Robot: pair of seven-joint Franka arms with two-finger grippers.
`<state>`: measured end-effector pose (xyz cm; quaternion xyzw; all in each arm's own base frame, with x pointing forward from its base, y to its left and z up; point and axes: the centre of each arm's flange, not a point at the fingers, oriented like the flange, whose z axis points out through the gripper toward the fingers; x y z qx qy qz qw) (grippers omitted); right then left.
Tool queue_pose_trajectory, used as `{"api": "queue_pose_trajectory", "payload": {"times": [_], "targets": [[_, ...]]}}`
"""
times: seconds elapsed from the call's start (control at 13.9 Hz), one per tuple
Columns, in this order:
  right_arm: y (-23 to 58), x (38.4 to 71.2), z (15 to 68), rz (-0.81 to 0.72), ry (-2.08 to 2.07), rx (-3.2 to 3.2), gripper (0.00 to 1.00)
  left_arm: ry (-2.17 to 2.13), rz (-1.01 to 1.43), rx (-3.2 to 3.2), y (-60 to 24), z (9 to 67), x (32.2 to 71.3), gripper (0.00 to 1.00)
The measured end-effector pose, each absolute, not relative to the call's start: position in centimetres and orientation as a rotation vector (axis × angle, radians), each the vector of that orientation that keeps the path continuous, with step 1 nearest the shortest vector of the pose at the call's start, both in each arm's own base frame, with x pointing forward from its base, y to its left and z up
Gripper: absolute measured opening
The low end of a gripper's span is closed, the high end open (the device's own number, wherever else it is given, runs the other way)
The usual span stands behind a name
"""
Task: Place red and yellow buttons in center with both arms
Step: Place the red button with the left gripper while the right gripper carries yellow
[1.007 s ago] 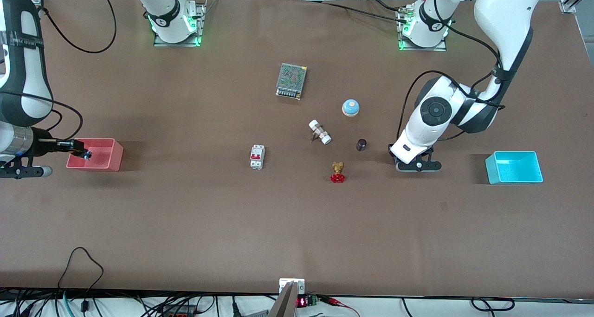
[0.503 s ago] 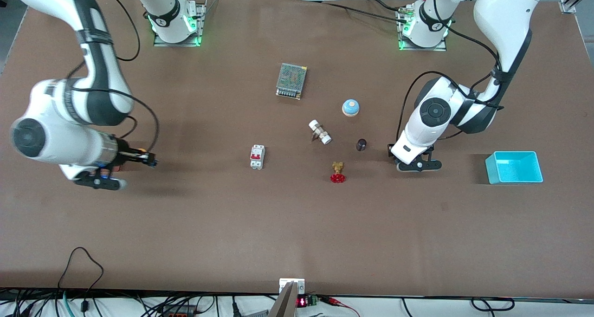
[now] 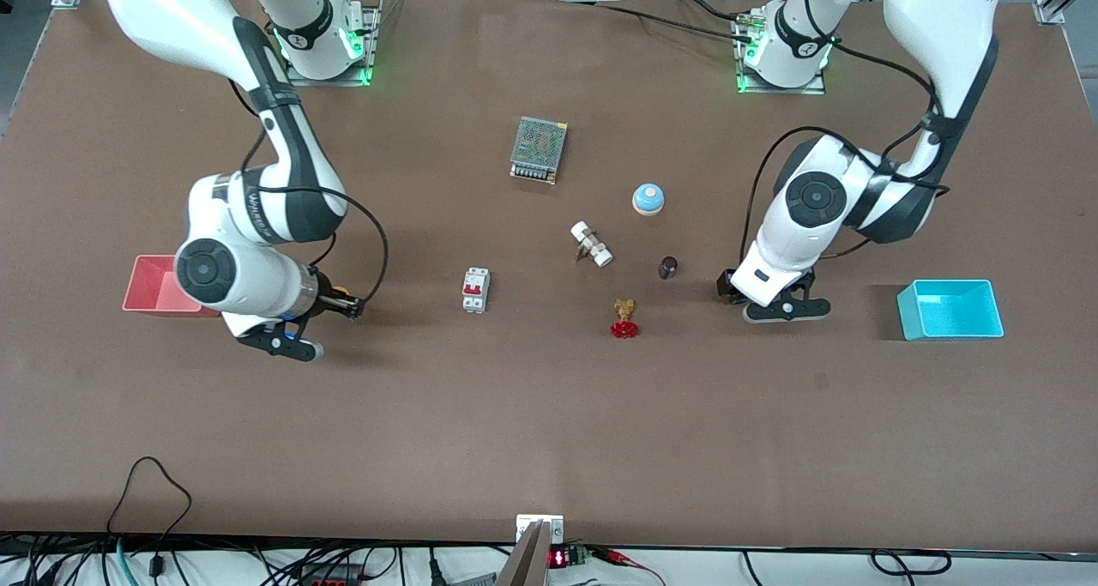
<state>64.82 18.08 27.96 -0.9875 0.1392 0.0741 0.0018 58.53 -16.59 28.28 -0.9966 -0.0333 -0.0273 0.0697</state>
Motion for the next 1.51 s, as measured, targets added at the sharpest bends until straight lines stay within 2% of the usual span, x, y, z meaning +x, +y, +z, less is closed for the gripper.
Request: {"api": "queue_pose_trajectory", "payload": {"times": [0.5,0.79,1.08,1.22,1.51], "targets": [[24.5,63.1,22.9,0.24,0.498,-3.083,0.37,0.043,-0.103,-2.907,-13.5,41.5,63.5,1.0],[24.3,63.2,22.1,0.242,0.506,-3.088,0.37,0.168,-0.061,-2.88,-12.2,48.9,64.5,1.0],[24.3,63.2,21.8,0.244,0.507,-3.09,0.37,0.221,0.048,-2.968,-7.8,53.3,64.6,1.0],[24.3,63.3,21.8,0.234,0.508,-3.088,0.52,0.218,0.07,-3.037,-5.2,54.4,64.4,1.0],[24.5,64.0,23.1,0.194,0.504,-3.077,0.93,0.271,0.111,-3.067,-0.6,54.7,62.3,1.0]]}}
